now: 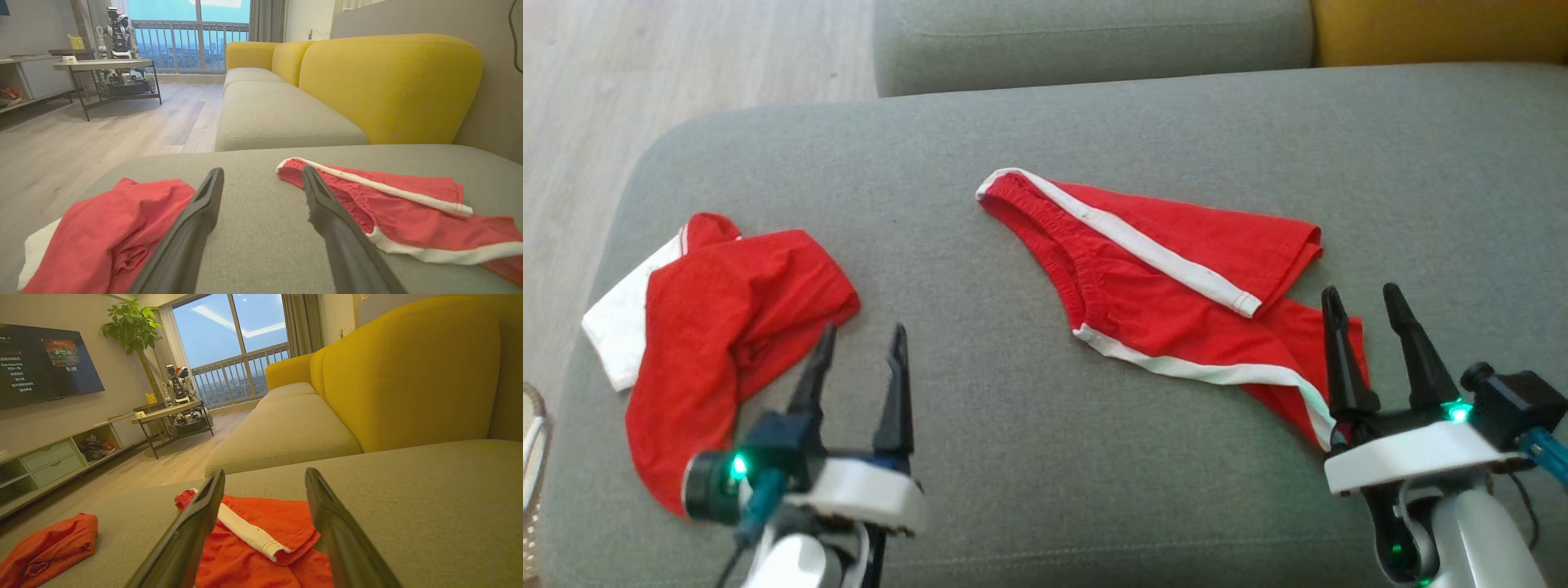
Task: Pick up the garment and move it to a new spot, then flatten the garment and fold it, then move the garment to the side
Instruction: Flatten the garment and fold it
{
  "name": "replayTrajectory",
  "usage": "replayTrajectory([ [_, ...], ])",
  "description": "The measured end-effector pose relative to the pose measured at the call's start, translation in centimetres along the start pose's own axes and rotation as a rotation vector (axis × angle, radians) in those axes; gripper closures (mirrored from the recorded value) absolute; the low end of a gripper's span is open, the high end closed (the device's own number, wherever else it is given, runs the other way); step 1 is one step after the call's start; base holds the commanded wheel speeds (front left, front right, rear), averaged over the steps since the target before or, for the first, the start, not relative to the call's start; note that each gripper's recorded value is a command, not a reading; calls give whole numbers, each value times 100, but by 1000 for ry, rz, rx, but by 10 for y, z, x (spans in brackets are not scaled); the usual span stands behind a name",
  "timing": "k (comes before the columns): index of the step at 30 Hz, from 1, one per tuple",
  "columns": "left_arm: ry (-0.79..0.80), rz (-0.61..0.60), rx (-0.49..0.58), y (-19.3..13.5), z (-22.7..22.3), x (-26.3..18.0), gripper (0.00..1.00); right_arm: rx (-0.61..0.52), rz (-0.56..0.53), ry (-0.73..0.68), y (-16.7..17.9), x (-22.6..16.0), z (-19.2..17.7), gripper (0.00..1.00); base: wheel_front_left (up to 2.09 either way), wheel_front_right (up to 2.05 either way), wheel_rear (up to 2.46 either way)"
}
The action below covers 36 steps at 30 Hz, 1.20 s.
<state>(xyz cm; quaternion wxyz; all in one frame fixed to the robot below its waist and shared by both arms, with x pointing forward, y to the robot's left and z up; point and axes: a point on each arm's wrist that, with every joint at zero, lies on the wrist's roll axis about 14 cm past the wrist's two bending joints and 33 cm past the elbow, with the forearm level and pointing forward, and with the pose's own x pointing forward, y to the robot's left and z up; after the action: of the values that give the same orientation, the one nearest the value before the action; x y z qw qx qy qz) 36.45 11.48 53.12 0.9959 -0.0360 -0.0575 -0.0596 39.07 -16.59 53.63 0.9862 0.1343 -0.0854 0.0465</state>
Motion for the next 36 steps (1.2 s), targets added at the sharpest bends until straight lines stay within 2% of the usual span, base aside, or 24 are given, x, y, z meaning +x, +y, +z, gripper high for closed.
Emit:
replayTrajectory([
  [7,19,1,10,3,-9,-7,0,-26,27,48,7,3,-16,0,0,0,0],
  [11,48,8,10,8,-20,-4,0,-81,48,179,9,7,-50,0,0,0,0],
  [18,98,-4,-9,5,-39,3,0,-140,81,327,14,46,-87,0,0,0,0],
  [28,139,44,-10,21,-54,5,0,-173,45,534,-1,59,-144,0,0,0,0],
  [29,141,47,-13,22,-55,5,0,-166,42,549,-1,60,-148,72,0,0,0],
  [30,143,53,-14,24,-55,5,0,-160,38,554,-1,61,-150,100,0,0,0],
  [36,141,56,-16,26,-55,8,0,-149,20,540,-5,70,-148,100,0,0,0],
])
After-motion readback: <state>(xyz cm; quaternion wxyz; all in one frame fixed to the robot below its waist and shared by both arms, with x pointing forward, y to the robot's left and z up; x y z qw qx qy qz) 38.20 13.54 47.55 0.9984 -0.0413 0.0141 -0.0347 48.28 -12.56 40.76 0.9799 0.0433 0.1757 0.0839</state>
